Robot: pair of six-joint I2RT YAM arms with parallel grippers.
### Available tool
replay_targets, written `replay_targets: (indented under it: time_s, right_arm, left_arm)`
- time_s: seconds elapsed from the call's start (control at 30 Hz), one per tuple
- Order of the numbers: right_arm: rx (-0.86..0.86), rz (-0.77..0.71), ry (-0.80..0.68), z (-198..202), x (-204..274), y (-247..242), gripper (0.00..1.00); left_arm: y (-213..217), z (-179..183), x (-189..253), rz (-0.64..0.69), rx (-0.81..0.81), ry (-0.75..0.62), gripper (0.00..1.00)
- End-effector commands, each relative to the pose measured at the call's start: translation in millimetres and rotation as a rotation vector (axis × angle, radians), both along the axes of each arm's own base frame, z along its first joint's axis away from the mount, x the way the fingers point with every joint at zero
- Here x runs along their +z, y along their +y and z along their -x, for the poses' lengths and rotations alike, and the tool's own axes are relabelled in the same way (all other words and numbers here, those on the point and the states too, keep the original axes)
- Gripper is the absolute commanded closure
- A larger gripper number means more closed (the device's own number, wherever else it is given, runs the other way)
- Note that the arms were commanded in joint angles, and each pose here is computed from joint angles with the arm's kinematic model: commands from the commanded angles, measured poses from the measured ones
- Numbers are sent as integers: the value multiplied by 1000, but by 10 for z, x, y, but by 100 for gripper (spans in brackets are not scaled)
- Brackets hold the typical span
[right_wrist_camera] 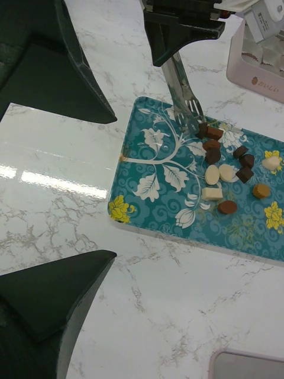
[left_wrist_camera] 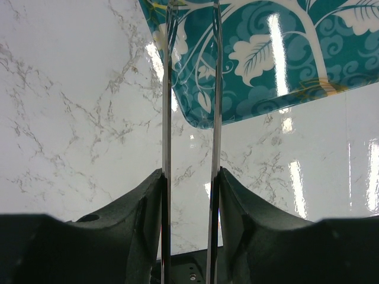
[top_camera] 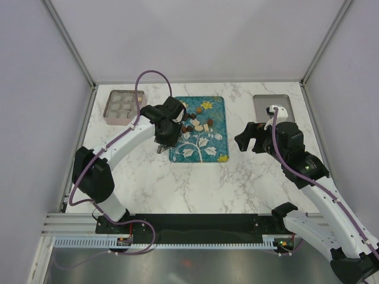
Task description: Pack the chocolate
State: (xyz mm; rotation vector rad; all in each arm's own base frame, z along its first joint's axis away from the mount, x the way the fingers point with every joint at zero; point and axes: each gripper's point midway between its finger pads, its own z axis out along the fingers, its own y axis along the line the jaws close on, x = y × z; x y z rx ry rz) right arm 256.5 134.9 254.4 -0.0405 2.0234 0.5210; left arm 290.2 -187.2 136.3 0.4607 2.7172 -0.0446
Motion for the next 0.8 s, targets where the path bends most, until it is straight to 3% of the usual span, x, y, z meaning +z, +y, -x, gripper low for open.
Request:
replay_targets:
  time_s: [0.0, 0.23, 0.3, 0.77]
  right_arm:
    - [-5, -28, -52, -6, 209, -2, 4]
    - [-14, -20, -59, -8, 210, -27, 4]
    - [-15, -18, -55, -13, 195, -28, 4]
    - [-21, -6, -52, -32, 153, -40, 4]
  left_arm:
    - [2, -40, 128, 23, 29, -51, 53]
    - [-15, -74, 20, 4, 31, -25, 53]
    - [-22, -238, 54, -3, 49, -91, 47]
    - [-71, -399, 57, -17, 57, -109, 45]
